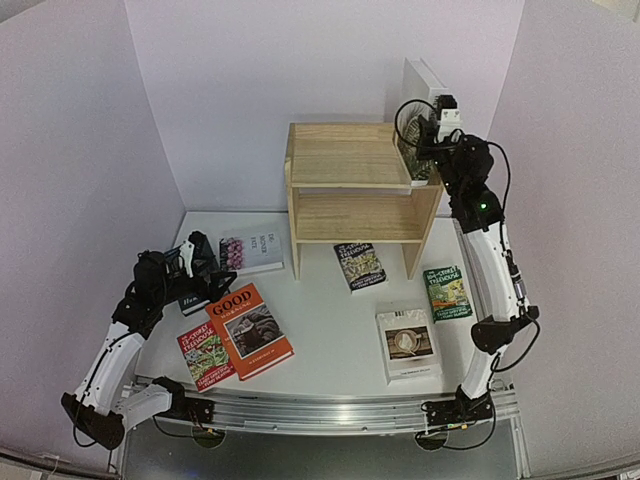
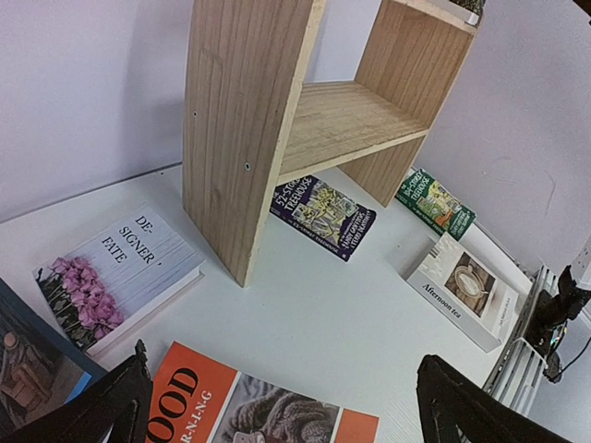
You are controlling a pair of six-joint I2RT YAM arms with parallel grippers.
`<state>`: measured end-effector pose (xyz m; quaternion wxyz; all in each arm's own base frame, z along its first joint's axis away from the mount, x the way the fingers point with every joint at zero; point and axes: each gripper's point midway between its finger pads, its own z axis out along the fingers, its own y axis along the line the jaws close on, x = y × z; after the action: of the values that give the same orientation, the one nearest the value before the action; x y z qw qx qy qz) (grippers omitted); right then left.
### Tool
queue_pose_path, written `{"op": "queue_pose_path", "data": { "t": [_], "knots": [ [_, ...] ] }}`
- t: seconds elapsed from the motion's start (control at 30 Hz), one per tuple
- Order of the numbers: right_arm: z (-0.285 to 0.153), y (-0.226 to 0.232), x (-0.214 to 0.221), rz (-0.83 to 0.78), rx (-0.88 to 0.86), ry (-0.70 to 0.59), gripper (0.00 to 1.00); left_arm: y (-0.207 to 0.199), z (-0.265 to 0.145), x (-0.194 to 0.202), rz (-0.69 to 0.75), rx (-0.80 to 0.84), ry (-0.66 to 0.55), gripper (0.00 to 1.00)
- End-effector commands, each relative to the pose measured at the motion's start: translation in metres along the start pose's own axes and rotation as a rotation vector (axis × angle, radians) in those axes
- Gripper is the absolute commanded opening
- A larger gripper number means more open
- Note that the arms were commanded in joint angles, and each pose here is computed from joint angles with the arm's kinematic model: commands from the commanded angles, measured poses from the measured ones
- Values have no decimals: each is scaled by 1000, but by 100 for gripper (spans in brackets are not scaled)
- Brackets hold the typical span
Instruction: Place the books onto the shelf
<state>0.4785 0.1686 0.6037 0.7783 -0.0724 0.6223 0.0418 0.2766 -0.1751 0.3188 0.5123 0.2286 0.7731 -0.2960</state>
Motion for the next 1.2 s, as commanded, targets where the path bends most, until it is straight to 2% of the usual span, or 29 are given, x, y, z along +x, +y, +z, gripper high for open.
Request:
{"op": "queue_pose_path", "data": {
  "t": [0.0,0.27,0.57,0.77,0.9,1.03,1.17],
  "knots": [
    [3,-21,-5,34,10,-23,19,-3,0,-6,-2,21,-20,100],
    [19,-50,22,-16,90,25,19,-2,0,-5,13,10,-20,100],
    [32,-60,42,-30,158,45,17,-1,1,-3,11,12,-13,100],
    [38,-58,54,-28,155,61,19,-1,0,-1,6,10,-14,100],
    [35,-55,58,-38,132,75,35,-1,0,-1,7,9,-12,100],
    [30,-54,58,-40,122,82,63,-1,1,0,7,10,-9,100],
    [24,-54,54,-35,120,79,75,-1,2,1,6,16,-6,100]
  ]
}}
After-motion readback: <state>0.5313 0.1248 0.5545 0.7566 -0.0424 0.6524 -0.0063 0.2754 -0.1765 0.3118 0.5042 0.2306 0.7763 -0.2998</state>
